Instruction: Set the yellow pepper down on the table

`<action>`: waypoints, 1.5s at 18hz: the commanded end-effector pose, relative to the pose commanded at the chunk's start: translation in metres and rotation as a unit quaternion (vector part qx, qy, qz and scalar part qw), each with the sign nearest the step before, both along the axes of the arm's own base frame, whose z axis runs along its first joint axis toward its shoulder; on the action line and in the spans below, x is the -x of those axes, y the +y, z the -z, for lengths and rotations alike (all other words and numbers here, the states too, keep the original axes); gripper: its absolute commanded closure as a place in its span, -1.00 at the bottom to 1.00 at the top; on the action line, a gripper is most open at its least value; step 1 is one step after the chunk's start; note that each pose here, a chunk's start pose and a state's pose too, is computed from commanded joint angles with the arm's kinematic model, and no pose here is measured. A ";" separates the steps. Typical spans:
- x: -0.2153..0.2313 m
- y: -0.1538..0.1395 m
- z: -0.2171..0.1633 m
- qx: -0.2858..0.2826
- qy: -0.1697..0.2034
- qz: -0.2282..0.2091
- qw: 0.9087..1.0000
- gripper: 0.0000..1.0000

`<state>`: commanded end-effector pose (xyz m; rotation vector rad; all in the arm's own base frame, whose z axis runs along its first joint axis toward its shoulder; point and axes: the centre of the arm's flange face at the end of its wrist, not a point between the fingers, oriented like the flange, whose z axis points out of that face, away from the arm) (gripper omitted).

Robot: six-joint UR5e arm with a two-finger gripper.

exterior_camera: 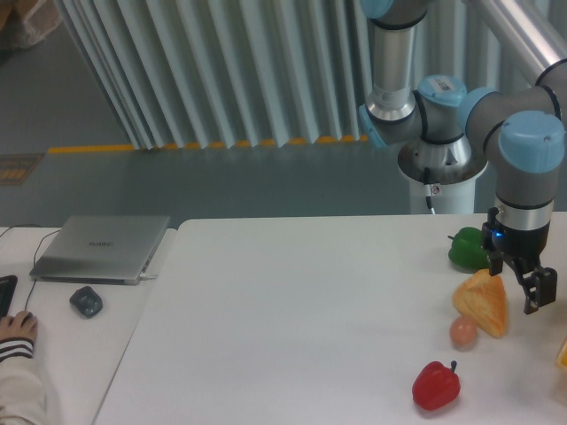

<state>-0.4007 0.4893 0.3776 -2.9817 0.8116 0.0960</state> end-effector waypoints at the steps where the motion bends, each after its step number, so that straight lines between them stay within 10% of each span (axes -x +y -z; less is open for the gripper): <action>1: 0.000 -0.001 -0.001 -0.001 0.002 0.000 1.000 -1.00; 9: 0.029 -0.009 -0.019 -0.025 0.036 -0.010 0.999 -1.00; 20: 0.075 -0.050 -0.013 0.038 0.068 0.163 0.983 -1.00; 27: 0.105 -0.058 -0.006 0.107 0.084 0.265 0.954 -1.00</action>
